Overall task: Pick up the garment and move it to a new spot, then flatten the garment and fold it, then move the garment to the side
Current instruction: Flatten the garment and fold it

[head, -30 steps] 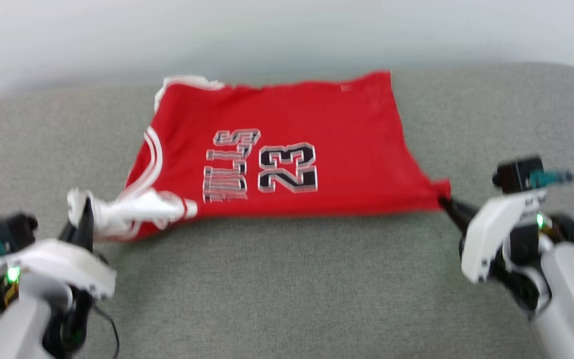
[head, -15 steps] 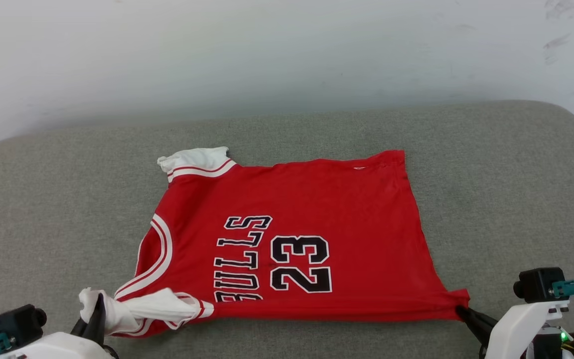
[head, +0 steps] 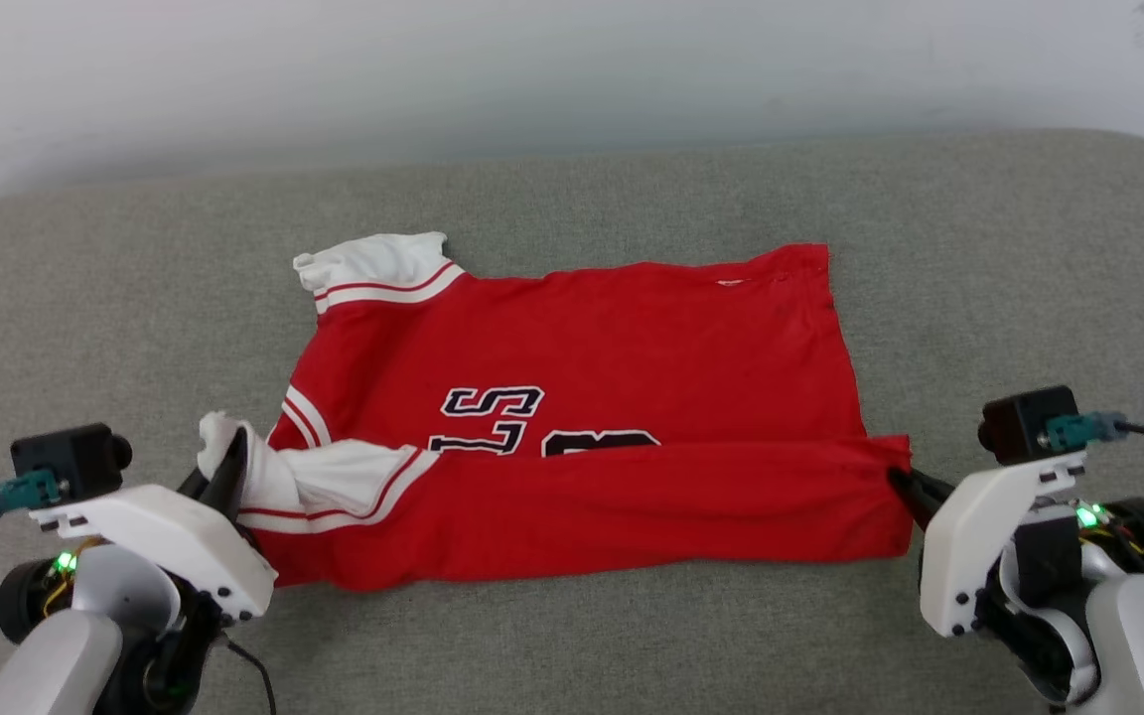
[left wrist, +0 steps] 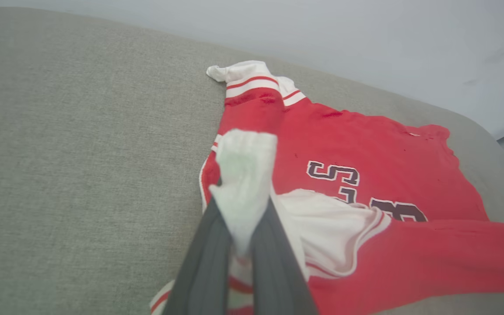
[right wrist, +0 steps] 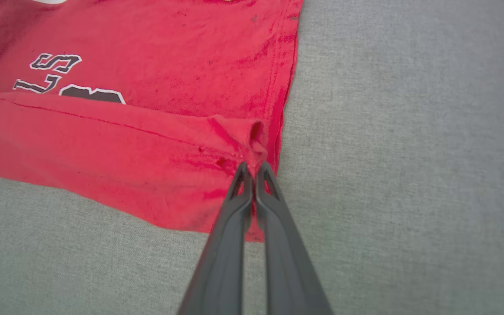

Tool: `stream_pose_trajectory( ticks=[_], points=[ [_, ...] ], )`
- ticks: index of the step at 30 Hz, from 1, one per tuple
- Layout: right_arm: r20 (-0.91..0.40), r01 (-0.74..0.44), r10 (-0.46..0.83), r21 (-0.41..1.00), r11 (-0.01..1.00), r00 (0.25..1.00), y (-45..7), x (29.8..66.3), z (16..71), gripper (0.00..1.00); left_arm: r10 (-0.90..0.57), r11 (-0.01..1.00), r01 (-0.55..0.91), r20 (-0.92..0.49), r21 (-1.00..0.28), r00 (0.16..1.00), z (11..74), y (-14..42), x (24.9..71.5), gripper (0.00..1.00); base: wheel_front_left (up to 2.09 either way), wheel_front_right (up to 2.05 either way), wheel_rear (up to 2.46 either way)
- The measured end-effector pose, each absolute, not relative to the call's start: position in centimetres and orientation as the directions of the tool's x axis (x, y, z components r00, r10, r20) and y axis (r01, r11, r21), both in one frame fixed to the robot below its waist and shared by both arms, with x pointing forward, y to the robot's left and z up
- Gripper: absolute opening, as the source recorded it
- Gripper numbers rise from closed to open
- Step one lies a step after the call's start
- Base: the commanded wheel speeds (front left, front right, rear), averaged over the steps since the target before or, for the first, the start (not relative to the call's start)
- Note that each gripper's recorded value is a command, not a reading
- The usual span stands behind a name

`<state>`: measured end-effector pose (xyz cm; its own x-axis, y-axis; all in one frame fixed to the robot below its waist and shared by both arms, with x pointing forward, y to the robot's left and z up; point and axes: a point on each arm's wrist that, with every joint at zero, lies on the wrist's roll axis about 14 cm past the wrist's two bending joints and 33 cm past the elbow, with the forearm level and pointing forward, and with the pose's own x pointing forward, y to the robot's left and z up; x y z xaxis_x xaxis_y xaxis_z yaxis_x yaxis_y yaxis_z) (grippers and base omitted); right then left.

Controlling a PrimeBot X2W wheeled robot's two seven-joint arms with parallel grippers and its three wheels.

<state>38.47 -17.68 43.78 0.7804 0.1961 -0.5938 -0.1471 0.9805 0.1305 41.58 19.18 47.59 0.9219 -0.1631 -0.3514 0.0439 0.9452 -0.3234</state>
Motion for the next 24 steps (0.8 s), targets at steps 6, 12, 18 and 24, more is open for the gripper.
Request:
stream_pose_trajectory(
  ticks=[6, 12, 18, 24],
  points=[
    [-0.64, -0.188, 0.212, 0.107, 0.976, 0.738, -16.6, 42.0, 41.6, 0.0, -0.178, 0.947, 0.045, -0.401, -0.318, 0.899, 44.9, 19.0, 45.3, 0.0, 0.0, 0.0, 0.0],
    [-0.684, -0.199, 0.225, 0.118, 0.973, 0.694, -15.8, 43.1, 38.3, 1.0, -0.202, 0.941, 0.019, -0.518, -0.337, 0.831, 39.9, 18.5, 45.6, 0.37, 0.0, 0.0, 0.0],
    [-0.673, -0.195, 0.236, 0.137, 0.971, 0.701, -15.5, 43.1, 37.3, 1.0, -0.195, 0.932, -0.012, -0.527, -0.363, 0.827, 38.7, 18.5, 45.3, 1.0, 0.0, 0.0, 0.0],
    [-0.475, -0.176, 0.225, 0.145, 0.974, 0.851, -16.1, 44.2, 41.2, 1.0, -0.165, 0.934, -0.019, -0.476, -0.358, 0.864, 40.6, 19.6, 45.0, 1.0, 0.0, 0.0, 0.0]
  ],
)
